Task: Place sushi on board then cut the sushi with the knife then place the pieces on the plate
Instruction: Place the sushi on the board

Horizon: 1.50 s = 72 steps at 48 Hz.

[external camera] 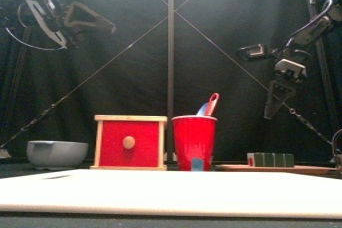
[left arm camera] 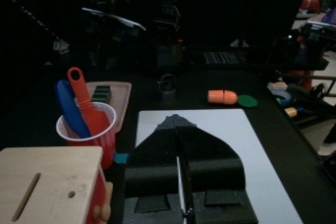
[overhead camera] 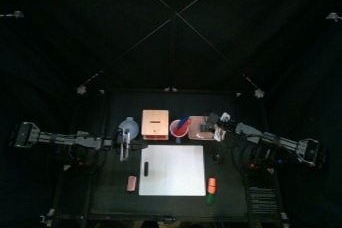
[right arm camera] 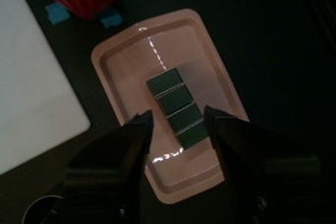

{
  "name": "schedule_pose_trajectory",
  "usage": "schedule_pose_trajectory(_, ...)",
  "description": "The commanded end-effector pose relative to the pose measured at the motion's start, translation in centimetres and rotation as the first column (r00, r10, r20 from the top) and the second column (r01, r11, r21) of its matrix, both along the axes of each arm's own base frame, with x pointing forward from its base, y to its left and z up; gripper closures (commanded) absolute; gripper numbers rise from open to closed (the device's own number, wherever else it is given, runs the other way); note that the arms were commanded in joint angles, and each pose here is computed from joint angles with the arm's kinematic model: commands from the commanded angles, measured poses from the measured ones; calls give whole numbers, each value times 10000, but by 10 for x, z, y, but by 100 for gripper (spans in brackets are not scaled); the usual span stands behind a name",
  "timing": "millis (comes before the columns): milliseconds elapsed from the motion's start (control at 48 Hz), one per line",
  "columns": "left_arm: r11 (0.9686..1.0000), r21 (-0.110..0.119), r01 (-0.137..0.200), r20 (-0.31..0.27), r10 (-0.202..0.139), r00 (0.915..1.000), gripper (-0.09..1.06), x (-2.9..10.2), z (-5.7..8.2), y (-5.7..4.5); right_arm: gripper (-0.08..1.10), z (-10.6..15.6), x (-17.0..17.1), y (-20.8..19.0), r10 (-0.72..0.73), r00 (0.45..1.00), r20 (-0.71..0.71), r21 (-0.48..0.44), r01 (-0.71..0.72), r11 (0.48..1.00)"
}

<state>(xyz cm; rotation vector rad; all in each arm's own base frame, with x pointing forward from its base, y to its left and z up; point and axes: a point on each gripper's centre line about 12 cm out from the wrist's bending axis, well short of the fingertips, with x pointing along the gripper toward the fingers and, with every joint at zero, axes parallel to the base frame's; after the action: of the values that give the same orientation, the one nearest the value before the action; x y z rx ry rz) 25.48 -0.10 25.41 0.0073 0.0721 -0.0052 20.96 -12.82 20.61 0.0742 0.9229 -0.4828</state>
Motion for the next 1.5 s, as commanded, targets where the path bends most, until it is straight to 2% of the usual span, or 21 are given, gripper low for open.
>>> schedule_pose_trajectory(21, 10000, 13, 7, 291, -8, 9996, 98, 3, 9, 0, 18, 4, 9, -6, 361, 9988, -322, -285, -370, 9989)
schedule_pose_trajectory(167, 10000, 13, -54, 276, 54, 9996, 98, 3, 8, 1, 18, -7, 14, -11, 1252, 9850, -1189, -464, -1315, 9902)
schedule_pose_trajectory(396, 9999, -1, -153, 261, 153, 9995, 98, 3, 8, 4, 18, -25, 12, -28, 1779, 9692, -1702, 178, -1775, 9840)
schedule_pose_trajectory(979, 9981, -14, -620, 230, 620, 9978, 98, 2, 7, 16, 16, -68, 16, -58, 2306, 9473, -2224, 1520, -1999, 9680)
schedule_pose_trajectory(1125, 9980, -30, -636, 199, 637, 9978, 98, 2, 6, 16, 16, -79, 18, -61, 2348, 9411, -2432, 1719, -1964, 9653)
schedule_pose_trajectory(1354, 9979, -58, -644, 138, 645, 9978, 98, 1, 3, 16, 19, -84, 18, -62, 2323, 9404, -2482, 1622, -1961, 9671)
schedule_pose_trajectory(1500, 9979, -43, -644, 123, 644, 9978, 98, 1, 3, 16, 28, -84, 17, -62, 2273, 9421, -2466, 1656, -1901, 9677)
